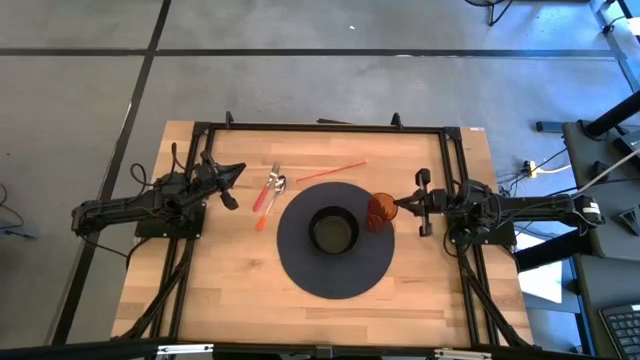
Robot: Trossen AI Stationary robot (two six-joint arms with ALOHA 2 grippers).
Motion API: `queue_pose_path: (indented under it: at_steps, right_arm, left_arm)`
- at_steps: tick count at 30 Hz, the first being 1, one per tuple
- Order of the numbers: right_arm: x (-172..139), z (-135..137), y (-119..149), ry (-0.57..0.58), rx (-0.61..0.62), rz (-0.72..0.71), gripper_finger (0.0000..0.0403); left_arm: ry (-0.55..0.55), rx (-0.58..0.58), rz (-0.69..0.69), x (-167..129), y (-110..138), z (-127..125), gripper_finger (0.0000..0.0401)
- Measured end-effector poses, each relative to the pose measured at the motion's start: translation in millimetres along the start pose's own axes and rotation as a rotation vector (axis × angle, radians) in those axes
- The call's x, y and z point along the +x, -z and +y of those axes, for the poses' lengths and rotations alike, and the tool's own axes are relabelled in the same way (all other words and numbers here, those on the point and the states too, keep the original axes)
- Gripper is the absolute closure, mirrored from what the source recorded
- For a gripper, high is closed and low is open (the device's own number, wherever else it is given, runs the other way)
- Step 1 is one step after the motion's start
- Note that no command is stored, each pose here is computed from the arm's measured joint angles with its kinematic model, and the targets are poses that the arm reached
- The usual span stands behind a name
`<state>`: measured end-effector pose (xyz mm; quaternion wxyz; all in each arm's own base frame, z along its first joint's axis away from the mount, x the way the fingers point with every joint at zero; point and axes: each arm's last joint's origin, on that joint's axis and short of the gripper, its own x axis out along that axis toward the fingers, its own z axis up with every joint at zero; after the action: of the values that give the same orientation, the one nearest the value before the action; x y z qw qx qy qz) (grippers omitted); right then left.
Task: Pick & Place Utensil
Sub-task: Put the orange straw on the brown cup
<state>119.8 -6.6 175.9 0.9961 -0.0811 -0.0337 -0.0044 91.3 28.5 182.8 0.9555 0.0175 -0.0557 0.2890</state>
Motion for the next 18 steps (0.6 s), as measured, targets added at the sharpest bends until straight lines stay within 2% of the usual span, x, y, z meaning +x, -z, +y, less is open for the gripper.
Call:
queue_pose_path:
  at_steps: [10,18]
  right_arm:
    - [-0.7,-5.0,5.9,0.192,0.022,0.082,0.04]
    - [-0.7,-5.2,5.8,0.2,0.062,0.078,0.0389]
  left_arm:
    - [0.0,0.004,0.0,0.0,0.0,0.0,0.0395]
    - [0.0,0.004,0.0,0.0,0.0,0.0,0.0396]
